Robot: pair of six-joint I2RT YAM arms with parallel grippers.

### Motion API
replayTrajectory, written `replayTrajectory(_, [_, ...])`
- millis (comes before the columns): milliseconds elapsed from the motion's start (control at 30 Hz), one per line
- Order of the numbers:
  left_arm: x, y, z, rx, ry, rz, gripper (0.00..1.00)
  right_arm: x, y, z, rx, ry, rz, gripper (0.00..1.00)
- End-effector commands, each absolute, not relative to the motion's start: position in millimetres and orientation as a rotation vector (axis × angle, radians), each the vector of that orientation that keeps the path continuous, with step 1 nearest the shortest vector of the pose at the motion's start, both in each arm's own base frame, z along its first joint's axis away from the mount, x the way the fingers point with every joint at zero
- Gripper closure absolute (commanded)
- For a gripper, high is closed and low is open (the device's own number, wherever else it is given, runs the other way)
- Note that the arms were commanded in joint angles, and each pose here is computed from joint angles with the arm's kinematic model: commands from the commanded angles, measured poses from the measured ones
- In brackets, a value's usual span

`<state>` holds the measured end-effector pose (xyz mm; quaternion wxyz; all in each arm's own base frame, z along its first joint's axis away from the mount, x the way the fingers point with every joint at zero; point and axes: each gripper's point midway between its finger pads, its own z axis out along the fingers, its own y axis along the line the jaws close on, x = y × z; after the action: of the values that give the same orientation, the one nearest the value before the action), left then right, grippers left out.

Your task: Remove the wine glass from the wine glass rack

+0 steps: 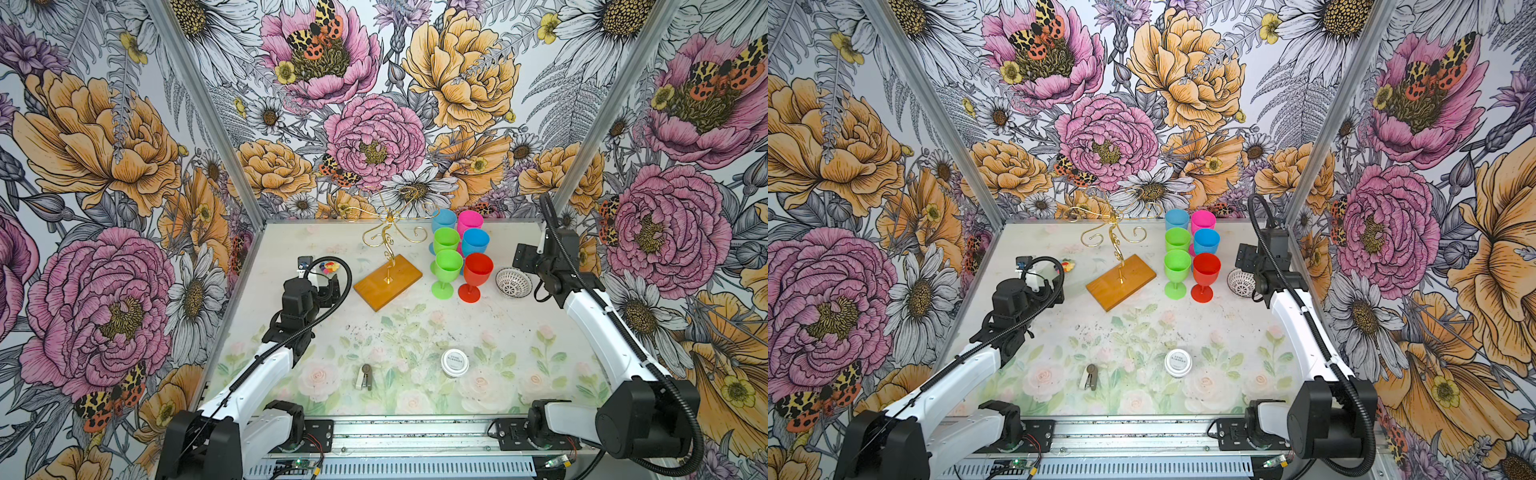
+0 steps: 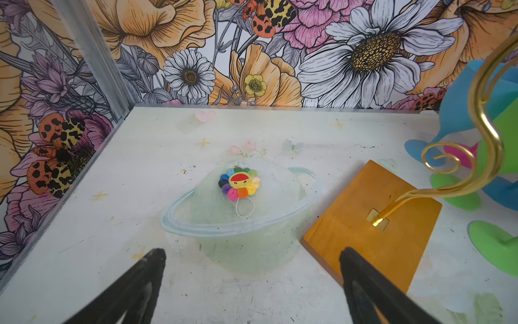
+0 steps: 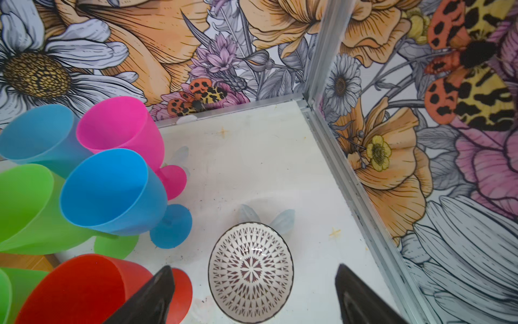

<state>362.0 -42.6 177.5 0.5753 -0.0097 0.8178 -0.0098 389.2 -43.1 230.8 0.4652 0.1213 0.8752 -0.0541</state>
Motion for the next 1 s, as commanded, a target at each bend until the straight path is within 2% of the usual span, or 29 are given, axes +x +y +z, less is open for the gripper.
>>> replayTrajectory(0, [376.2, -37.1, 183.1, 0.001, 1.826, 0.028, 0.01, 390.9, -54.1, 241.1, 0.352, 2.021, -0.150, 0.09])
replayTrajectory(267, [386.0, -17.1, 152.5, -0.046, 1.787, 0.096, 0.01, 377.3, -70.7, 173.4, 0.403, 1.963, -0.246, 0.08])
replayTrajectory(500, [386.0, -3.5, 159.6, -0.047, 1.713, 0.155, 0.02, 369.9, -75.8, 142.5, 0.408, 1.911, -0.280, 0.07])
replayTrajectory(667, [387.7, 4.9, 146.3, -0.068, 1.658, 0.109, 0.01, 370.3, -77.0, 132.2, 0.411, 1.859, -0.282, 0.01])
replayTrajectory(967, [404.3, 19.9, 129.5, -0.128, 1.746, 0.068, 0.01, 376.4, -57.2, 133.2, 0.291, 1.710, -0.201, 0.01])
